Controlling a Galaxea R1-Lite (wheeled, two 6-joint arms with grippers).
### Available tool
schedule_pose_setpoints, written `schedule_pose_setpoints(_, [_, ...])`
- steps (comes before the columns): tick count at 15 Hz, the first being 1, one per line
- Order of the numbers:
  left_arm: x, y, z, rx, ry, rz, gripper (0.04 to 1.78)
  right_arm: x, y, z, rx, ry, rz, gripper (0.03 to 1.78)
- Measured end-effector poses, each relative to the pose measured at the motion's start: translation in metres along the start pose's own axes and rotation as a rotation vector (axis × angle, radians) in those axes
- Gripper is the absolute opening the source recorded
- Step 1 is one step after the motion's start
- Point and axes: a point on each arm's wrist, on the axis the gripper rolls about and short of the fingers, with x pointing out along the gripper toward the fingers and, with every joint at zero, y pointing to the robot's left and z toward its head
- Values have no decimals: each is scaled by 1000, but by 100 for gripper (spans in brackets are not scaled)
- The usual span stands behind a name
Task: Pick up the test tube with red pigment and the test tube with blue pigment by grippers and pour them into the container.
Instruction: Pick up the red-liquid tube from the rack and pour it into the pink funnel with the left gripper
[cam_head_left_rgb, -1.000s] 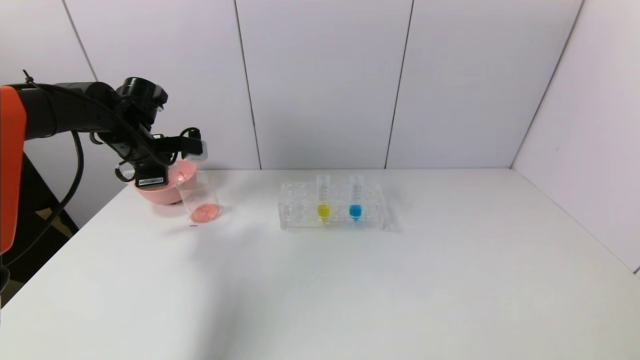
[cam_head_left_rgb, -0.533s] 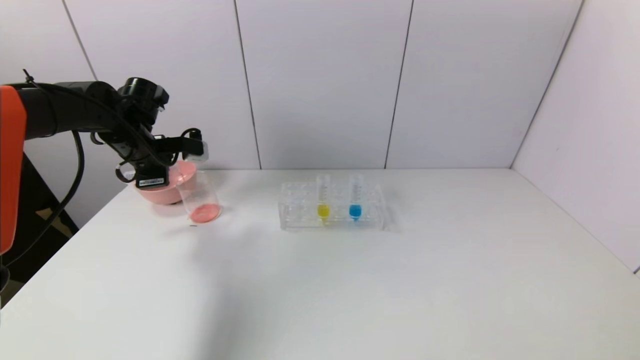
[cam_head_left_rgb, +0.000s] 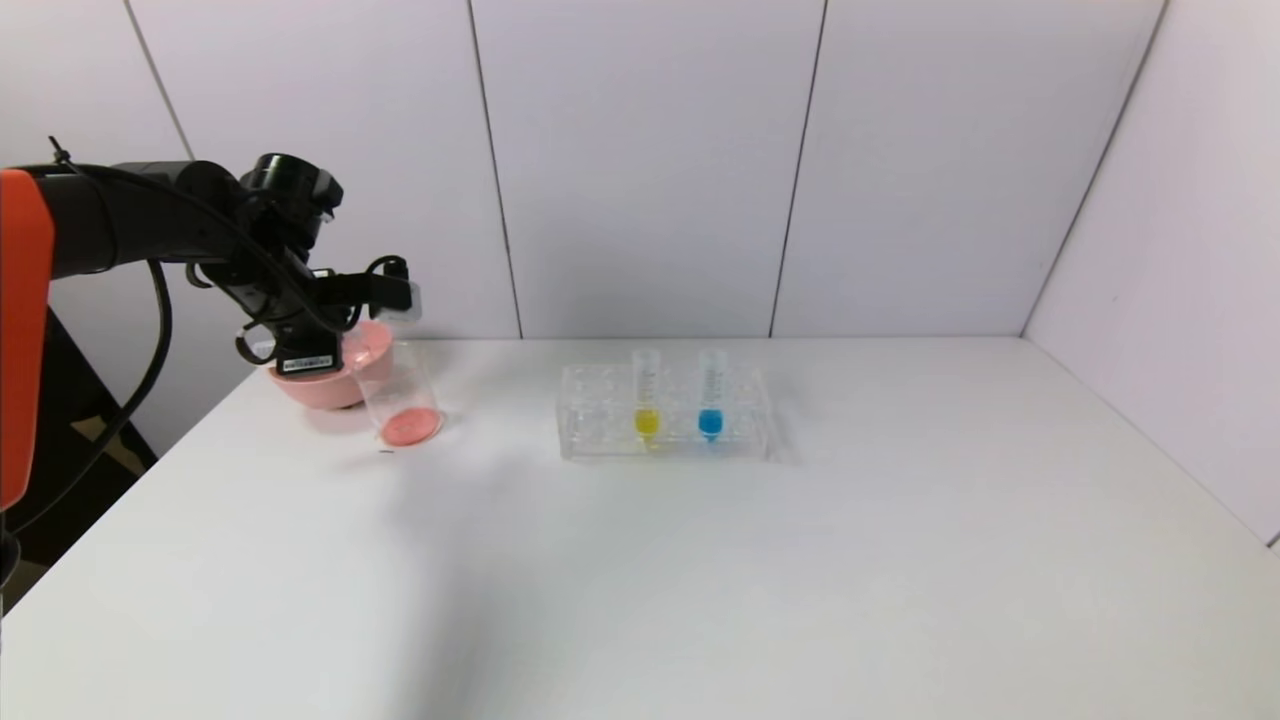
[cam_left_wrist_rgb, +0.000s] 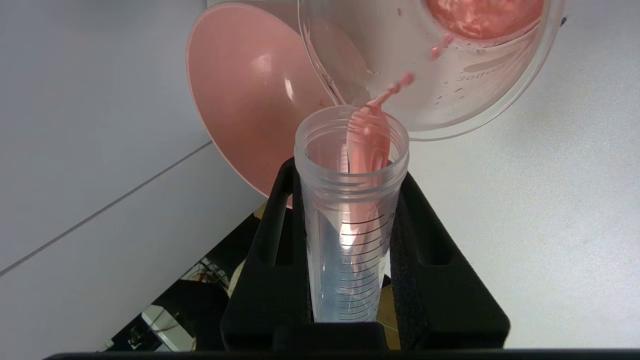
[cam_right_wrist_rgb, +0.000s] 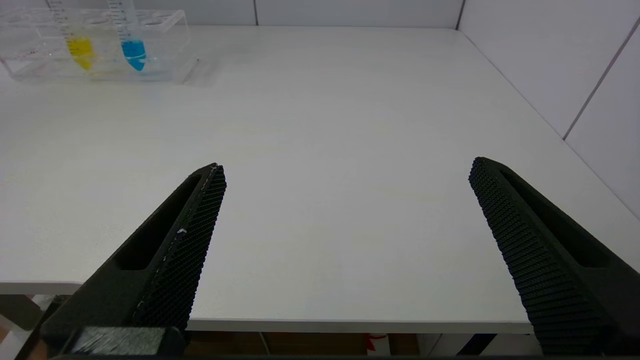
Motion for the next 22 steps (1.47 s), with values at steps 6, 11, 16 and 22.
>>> schedule_pose_setpoints(6, [-1, 0, 1, 3, -3, 0, 47, 0, 0, 0, 0, 0, 0, 177])
schedule_pose_setpoints(11, [-1, -1, 3, 6, -5, 0, 47, 0, 0, 0, 0, 0, 0, 177])
schedule_pose_setpoints(16, [-1, -2, 3, 9, -4, -7, 47, 0, 0, 0, 0, 0, 0, 177])
schedule_pose_setpoints(22, [-1, -2, 3, 8, -5, -7, 47, 0, 0, 0, 0, 0, 0, 177])
